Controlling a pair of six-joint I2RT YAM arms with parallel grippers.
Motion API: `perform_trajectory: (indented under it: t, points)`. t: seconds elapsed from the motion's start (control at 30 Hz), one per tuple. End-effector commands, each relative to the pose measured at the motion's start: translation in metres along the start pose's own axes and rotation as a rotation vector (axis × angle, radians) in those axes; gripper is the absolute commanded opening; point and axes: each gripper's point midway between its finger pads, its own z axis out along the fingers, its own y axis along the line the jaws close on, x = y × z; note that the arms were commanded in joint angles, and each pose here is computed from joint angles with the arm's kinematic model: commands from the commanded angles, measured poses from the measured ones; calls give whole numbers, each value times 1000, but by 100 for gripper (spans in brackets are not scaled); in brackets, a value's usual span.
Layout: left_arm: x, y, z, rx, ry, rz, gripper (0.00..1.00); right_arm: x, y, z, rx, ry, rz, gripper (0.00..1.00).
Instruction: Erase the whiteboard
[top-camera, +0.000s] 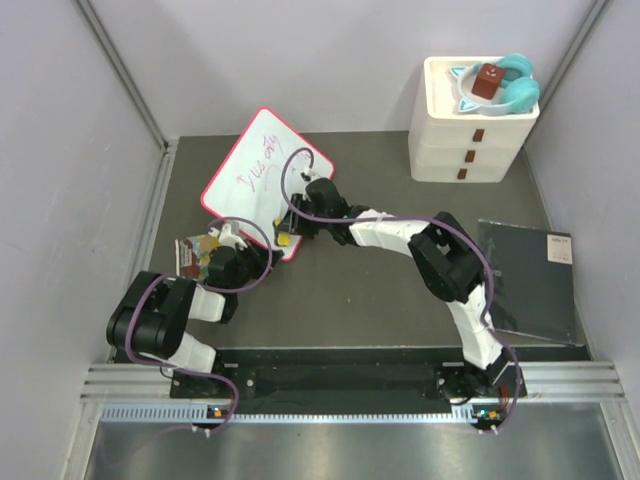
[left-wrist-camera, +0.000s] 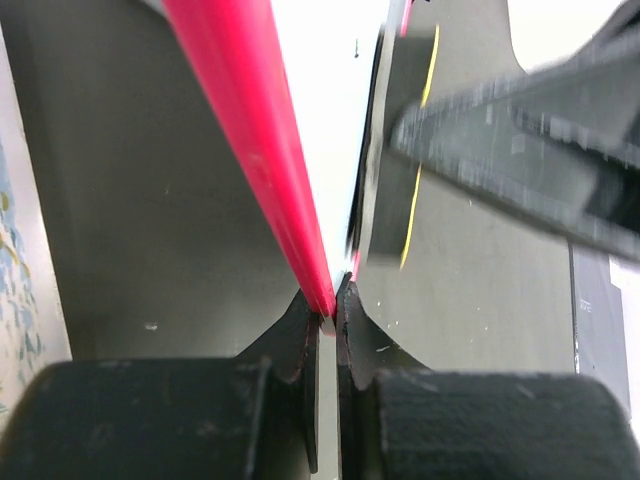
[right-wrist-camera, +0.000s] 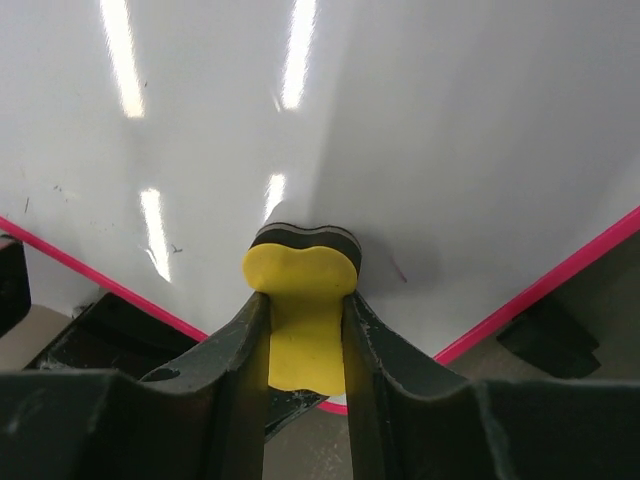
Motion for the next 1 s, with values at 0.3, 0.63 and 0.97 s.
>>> perform_trajectory:
  t: [0.3,0.63,0.97]
  points:
    - [38,13,-14,-13,134,69,0,-67,-123,5,326,-152,105,0]
    - [38,13,-14,-13,136,69,0,-71,-82,6,166,-154,59,0]
    - [40,14,-16,-18,140,66,0,-114,-37,30,-2,-116,-5,0]
